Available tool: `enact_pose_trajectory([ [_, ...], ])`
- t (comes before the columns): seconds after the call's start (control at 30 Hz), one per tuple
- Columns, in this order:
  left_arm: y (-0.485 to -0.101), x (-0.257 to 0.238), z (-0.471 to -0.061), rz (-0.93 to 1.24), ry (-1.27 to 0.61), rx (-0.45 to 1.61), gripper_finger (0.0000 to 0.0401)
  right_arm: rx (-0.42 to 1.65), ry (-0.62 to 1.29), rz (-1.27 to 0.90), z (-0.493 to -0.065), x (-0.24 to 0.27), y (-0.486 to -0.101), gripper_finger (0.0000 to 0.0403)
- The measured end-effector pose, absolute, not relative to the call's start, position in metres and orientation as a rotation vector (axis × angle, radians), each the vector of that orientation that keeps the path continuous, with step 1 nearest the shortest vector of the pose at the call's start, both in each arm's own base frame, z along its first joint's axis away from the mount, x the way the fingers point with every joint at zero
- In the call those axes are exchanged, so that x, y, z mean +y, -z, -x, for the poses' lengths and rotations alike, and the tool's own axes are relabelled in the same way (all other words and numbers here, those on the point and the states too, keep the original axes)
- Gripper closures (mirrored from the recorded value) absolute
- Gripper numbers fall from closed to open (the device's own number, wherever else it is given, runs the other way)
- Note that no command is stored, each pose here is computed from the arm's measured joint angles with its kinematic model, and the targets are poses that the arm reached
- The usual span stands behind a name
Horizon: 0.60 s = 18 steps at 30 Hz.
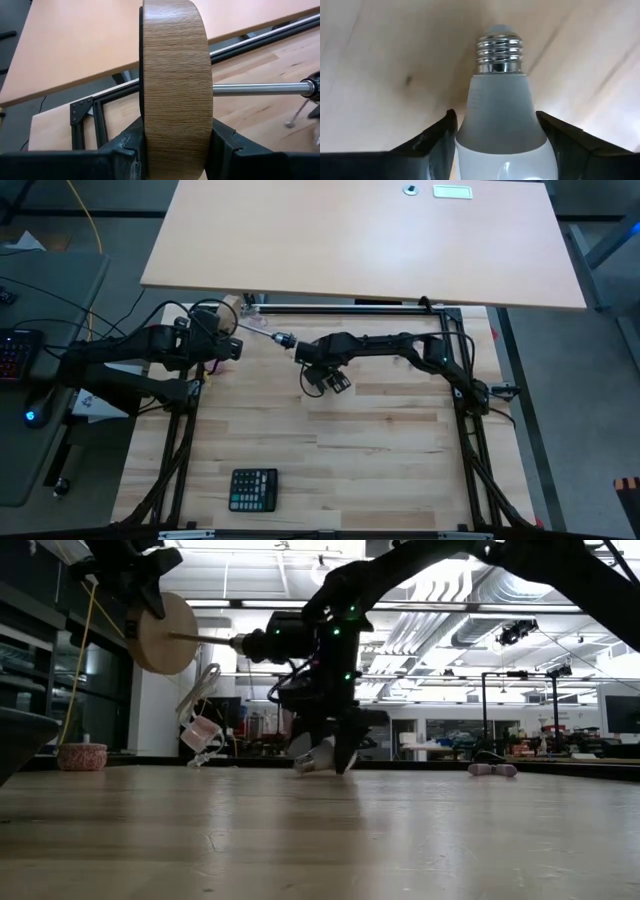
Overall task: Screw lightbulb
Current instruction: Insert the white lightbulb into the brown lamp
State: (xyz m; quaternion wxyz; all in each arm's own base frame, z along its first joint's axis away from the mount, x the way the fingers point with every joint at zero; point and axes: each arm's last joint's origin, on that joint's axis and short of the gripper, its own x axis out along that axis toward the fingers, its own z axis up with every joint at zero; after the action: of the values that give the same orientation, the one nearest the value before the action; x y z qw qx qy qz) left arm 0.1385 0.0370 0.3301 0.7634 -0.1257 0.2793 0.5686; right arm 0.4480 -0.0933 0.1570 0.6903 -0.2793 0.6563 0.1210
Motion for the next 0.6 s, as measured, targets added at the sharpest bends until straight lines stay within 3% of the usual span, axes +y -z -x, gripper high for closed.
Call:
enact_pose_trajectory([
  [0.33, -0.332, 0.038, -0.138, 0.13, -1.252, 0.637, 0.0282, 1.441, -0.09, 0.092, -0.414, -0.103, -0.221, 0.0168],
  [0.6, -0.337, 0.039, -0.139, -0.076, -1.213, 0.688, 0.0282, 1.235, -0.241, -0.286, -0.405, -0.094, -0.261, 0.0169],
])
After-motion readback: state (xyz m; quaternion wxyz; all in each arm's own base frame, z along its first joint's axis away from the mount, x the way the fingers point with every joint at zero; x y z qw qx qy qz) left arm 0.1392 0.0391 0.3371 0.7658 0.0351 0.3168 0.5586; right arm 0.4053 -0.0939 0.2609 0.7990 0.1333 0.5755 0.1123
